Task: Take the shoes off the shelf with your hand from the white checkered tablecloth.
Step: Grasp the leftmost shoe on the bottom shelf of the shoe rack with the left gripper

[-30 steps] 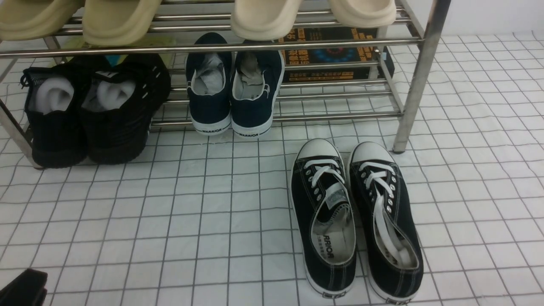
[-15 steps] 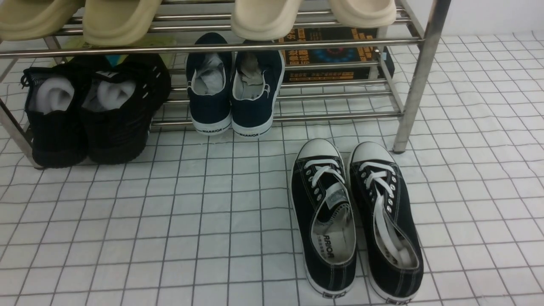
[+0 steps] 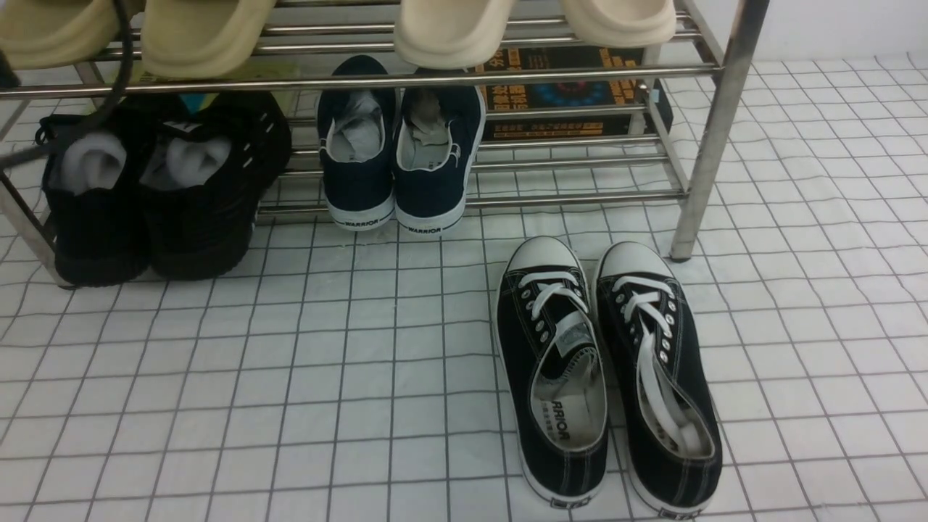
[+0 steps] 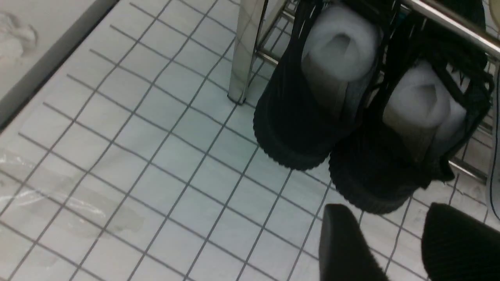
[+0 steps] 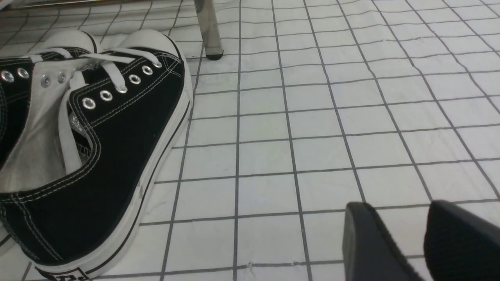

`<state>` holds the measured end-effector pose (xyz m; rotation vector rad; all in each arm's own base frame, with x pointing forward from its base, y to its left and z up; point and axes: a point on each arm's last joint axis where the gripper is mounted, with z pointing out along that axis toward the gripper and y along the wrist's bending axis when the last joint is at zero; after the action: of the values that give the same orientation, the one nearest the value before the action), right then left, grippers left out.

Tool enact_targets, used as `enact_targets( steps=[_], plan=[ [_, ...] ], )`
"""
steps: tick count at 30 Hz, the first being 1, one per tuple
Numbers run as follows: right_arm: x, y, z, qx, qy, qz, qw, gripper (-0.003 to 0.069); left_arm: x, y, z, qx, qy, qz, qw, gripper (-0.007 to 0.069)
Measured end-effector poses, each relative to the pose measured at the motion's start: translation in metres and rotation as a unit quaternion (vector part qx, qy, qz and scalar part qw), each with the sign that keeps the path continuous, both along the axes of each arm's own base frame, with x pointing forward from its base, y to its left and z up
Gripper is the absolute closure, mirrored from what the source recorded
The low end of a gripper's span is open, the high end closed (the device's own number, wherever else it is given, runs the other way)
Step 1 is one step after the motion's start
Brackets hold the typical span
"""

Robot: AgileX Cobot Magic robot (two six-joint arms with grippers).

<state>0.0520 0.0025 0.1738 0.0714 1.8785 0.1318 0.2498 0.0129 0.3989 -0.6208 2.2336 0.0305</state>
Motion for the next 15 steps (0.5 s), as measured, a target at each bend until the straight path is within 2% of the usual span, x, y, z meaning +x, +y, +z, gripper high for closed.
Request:
enact_targets(
  steps=[5,7,10,13,15],
  plan=[
    [0.0,0.0,0.0,0.0,0.0,0.0,1.0,0.042,0.039,0.0,-0.008,-0.002,0.03,0.015,0.999,0.0134],
    [0.0,0.0,0.0,0.0,0.0,0.0,1.0,0.042,0.049,0.008,-0.013,-0.023,0.041,0.049,0.998,0.0091],
    [0.0,0.0,0.0,0.0,0.0,0.0,1.0,0.042,0.059,0.03,-0.026,-0.061,0.066,0.107,0.99,0.0073],
    [0.0,0.0,0.0,0.0,0.0,0.0,1.0,0.042,0.064,0.048,-0.04,-0.087,0.095,0.131,0.983,0.0071],
    [0.0,0.0,0.0,0.0,0.0,0.0,1.0,0.042,0.07,0.054,-0.05,-0.106,0.107,0.125,0.981,0.0071]
  ],
)
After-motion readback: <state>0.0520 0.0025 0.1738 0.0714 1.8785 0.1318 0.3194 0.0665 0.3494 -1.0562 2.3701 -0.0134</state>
